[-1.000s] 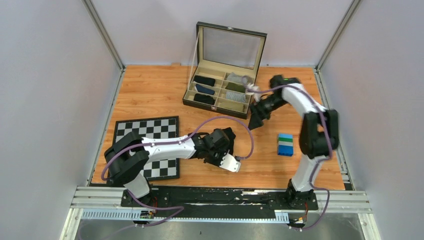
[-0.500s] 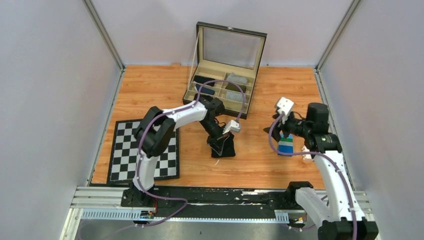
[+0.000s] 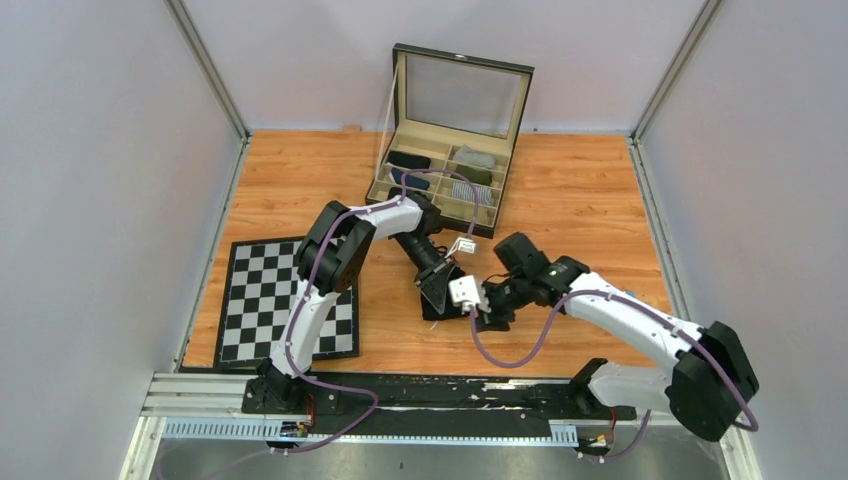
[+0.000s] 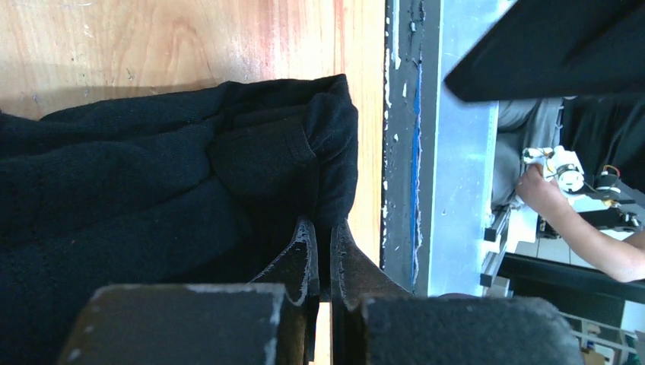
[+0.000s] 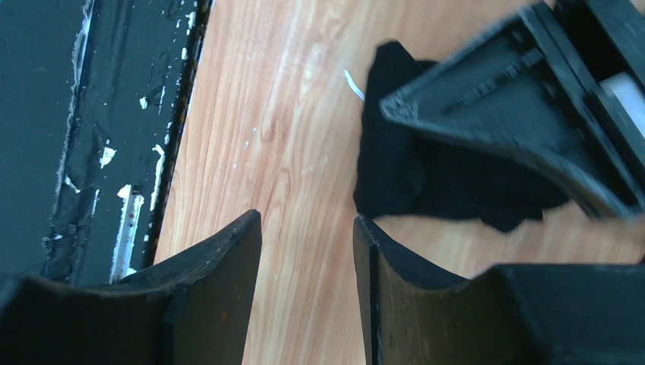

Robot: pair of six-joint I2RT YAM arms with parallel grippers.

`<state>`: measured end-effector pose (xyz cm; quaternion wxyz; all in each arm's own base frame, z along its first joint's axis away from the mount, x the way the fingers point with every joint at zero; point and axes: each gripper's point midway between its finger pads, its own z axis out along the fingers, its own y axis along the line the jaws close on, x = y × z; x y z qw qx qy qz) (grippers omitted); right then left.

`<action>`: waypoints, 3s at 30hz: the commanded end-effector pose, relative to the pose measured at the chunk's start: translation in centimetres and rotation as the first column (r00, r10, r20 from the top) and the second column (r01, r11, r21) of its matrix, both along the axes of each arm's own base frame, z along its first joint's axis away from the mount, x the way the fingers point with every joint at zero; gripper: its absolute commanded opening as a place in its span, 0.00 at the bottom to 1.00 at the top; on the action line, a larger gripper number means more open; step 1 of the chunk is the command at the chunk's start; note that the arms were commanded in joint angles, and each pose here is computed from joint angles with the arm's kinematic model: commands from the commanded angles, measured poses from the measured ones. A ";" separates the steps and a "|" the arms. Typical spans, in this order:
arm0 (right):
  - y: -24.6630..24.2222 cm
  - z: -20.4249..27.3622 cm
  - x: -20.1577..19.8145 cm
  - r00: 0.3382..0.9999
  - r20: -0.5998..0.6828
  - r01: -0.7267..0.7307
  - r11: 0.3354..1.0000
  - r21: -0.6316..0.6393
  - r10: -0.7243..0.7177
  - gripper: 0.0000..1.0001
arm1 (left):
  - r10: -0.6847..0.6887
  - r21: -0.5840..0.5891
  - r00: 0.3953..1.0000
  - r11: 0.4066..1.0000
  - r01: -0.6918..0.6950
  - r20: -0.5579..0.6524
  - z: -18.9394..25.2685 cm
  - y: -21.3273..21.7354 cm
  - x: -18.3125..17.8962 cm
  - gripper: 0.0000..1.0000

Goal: Roll the underwear
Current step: Roll the underwear to the center of the board.

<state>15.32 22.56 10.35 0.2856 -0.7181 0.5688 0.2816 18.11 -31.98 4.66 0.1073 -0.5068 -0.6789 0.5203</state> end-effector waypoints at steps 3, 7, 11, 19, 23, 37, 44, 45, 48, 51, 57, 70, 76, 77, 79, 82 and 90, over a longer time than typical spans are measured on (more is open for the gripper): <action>4.6 -0.8 2.2 0.971 0.225 -0.073 0.997 -0.022 0.076 0.48 | 0.006 0.021 0.999 1.000 -0.007 0.047 -1.3 0.2 1.1 0.00; 5.5 -2.0 2.7 0.961 0.265 -0.064 0.997 -0.049 0.075 0.49 | -0.005 0.025 0.999 1.000 0.004 0.044 -1.5 0.4 1.0 0.00; 5.7 -3.0 3.5 0.957 0.289 -0.018 0.998 -0.056 0.034 0.52 | -0.008 0.021 0.999 1.000 0.007 0.045 -1.5 0.4 1.0 0.00; 6.1 -5.6 3.6 0.967 0.251 -0.025 0.994 -0.108 0.052 0.44 | -0.019 0.015 0.999 1.000 0.018 0.050 -1.3 0.5 0.8 0.00; 6.4 -5.8 3.4 0.975 0.210 -0.046 0.991 -0.129 0.072 0.25 | -0.021 0.012 0.997 1.000 0.021 0.068 -0.9 0.7 0.9 0.00; 6.7 -3.6 -1.2 0.960 -0.267 -0.119 0.986 -0.119 0.084 0.00 | 0.338 0.066 0.638 0.850 -0.522 0.692 7.9 9.6 12.8 0.61; 6.3 -5.2 -0.4 0.872 -0.486 -0.036 0.986 -0.166 -0.050 0.00 | 0.491 -0.263 0.249 0.753 -0.603 0.835 16.2 12.4 13.1 0.63; 6.3 -5.5 -0.2 0.860 -0.506 -0.028 0.985 -0.171 -0.063 0.00 | 0.483 -0.264 0.237 0.756 -0.599 0.843 16.7 12.8 12.8 0.63; 6.3 -6.2 0.4 0.826 -0.555 -0.014 0.980 -0.199 -0.101 0.00 | 0.431 -0.255 0.215 0.795 -0.551 0.876 17.4 13.8 11.7 0.62; 6.1 -7.0 0.9 0.778 -0.612 0.005 0.975 -0.223 -0.144 0.00 | 0.416 -0.298 0.159 0.825 -0.480 0.895 17.7 14.0 10.5 0.61; 5.7 -9.6 2.8 0.701 -0.666 0.039 0.946 -0.323 -0.256 0.00 | 0.217 -0.174 0.185 0.959 -0.225 0.958 14.5 10.8 6.1 0.61; 5.9 -11.2 4.1 0.527 -0.781 0.043 0.928 -0.370 -0.335 0.00 | -0.104 0.034 0.249 0.961 0.273 0.963 5.6 2.0 -2.6 0.65; 5.9 -11.4 4.1 0.511 -0.792 0.030 0.928 -0.372 -0.334 0.00 | -0.144 0.068 0.262 0.958 0.277 0.954 2.9 1.3 -3.4 0.65; 5.9 -11.4 4.0 0.509 -0.794 0.028 0.928 -0.371 -0.333 0.00 | -0.149 0.074 0.260 0.958 0.277 0.954 2.6 1.3 -3.4 0.65; 5.9 -11.4 4.0 0.506 -0.796 0.027 0.928 -0.371 -0.333 0.00 | -0.159 0.086 0.258 0.959 0.271 0.953 2.0 1.4 -3.2 0.65; 5.9 -11.4 4.0 0.504 -0.798 0.027 0.929 -0.370 -0.332 0.00 | -0.168 0.091 0.274 0.958 0.272 0.947 1.1 1.2 -3.3 0.65; 5.9 -11.3 4.1 0.491 -0.806 0.028 0.931 -0.365 -0.331 0.00 | -0.175 0.101 0.313 0.966 0.239 0.933 -0.9 0.1 -3.9 0.57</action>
